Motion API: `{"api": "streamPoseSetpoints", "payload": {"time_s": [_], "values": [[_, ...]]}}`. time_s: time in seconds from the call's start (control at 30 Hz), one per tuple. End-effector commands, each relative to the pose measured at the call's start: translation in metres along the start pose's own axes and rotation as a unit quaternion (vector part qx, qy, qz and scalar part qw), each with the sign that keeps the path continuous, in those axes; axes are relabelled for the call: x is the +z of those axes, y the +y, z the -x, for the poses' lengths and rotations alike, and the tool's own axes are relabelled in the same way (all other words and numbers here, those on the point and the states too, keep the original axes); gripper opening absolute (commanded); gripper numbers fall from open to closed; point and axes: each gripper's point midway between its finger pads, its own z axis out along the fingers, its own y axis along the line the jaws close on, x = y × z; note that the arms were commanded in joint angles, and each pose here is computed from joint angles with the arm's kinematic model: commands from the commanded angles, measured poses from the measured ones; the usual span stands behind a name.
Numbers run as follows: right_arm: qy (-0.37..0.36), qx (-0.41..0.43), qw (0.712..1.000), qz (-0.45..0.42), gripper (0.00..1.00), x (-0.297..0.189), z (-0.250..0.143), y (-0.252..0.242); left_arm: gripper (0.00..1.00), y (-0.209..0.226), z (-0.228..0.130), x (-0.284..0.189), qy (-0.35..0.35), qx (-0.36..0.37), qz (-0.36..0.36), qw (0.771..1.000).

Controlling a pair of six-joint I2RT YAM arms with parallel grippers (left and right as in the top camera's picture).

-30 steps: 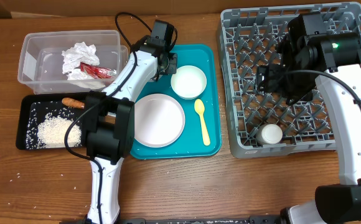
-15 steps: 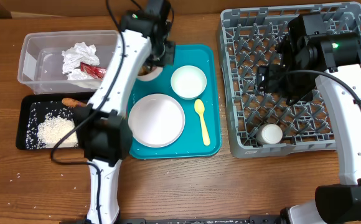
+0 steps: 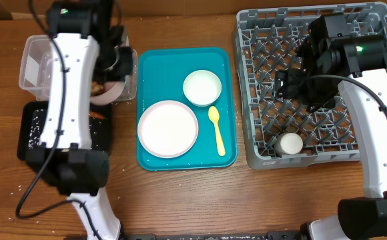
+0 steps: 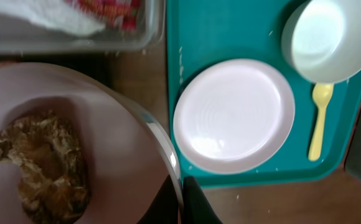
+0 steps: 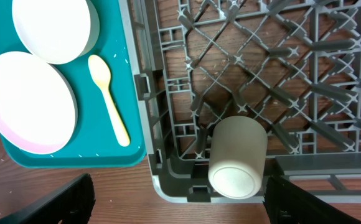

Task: Sort waste into correct bins and load items into the dishwasher
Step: 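Grasp the bowl of nuts and carry it toward the black tray, then tip the nut bowl with the left gripper over the black tray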

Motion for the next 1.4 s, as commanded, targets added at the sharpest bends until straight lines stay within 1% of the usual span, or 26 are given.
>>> {"api": "streamPoseSetpoints", "payload": {"time_s": [0.0, 0.1, 0.23, 0.27, 0.3, 0.37, 0.5, 0.63, 0.73, 0.87, 0.97, 1.13, 1.2, 1.27, 1.37], "values": [[-0.022, -0.003, 1.0, 0.0, 0.9, -0.011, 0.004, 0.0, 0.04, 0.011, -0.029, -0.011, 0.003, 0.018, -0.041, 0.999], [-0.022, -0.003, 1.0, 0.0, 0.9, -0.011, 0.004, 0.0, 0.04, 0.024, -0.044, -0.002, 0.005, 0.007, -0.071, 0.997], [-0.021, -0.003, 1.0, 0.0, 0.9, -0.011, 0.004, 0.0, 0.04, 0.038, -0.06, 0.011, -0.025, -0.017, -0.165, 0.986], [-0.021, -0.003, 1.0, 0.0, 0.9, -0.011, 0.004, 0.0, 0.04, 0.042, -0.062, 0.013, -0.035, -0.022, -0.185, 0.982], [-0.021, -0.003, 1.0, 0.001, 0.9, -0.011, 0.004, 0.0, 0.04, 0.051, -0.065, 0.02, -0.059, -0.031, -0.229, 0.971], [-0.021, -0.003, 1.0, 0.004, 0.9, -0.011, 0.004, 0.001, 0.04, 0.061, -0.064, 0.028, -0.086, -0.041, -0.271, 0.958], [-0.021, -0.003, 1.0, 0.004, 0.9, -0.011, 0.004, 0.001, 0.04, 0.077, -0.055, 0.043, -0.152, -0.072, -0.352, 0.921], [-0.021, -0.003, 1.0, 0.004, 0.9, -0.011, 0.004, 0.001, 0.04, 0.087, -0.047, 0.047, -0.215, -0.097, -0.434, 0.87], [-0.021, -0.003, 1.0, 0.004, 0.9, -0.011, 0.003, 0.001, 0.04, 0.095, -0.044, 0.044, -0.242, -0.118, -0.484, 0.833], [-0.02, -0.003, 1.0, 0.004, 0.9, -0.011, 0.003, 0.001, 0.04, 0.106, -0.04, 0.038, -0.246, -0.167, -0.543, 0.785], [-0.018, -0.003, 1.0, 0.003, 0.9, -0.011, 0.002, 0.001, 0.04, 0.119, -0.039, 0.04, -0.235, -0.214, -0.569, 0.759], [-0.012, -0.002, 1.0, -0.001, 0.9, -0.011, -0.001, -0.001, 0.04, 0.164, -0.044, 0.047, -0.253, -0.279, -0.563, 0.736], [-0.013, -0.003, 1.0, -0.004, 0.9, -0.011, -0.001, -0.002, 0.04, 0.175, -0.048, 0.049, -0.253, -0.301, -0.563, 0.727], [-0.014, -0.003, 1.0, -0.004, 0.9, -0.011, 0.0, -0.002, 0.04, 0.179, -0.05, 0.051, -0.249, -0.313, -0.565, 0.722], [-0.018, -0.005, 1.0, -0.003, 0.9, -0.011, 0.002, -0.001, 0.04, 0.176, -0.048, 0.043, -0.249, -0.316, -0.59, 0.7]]}}
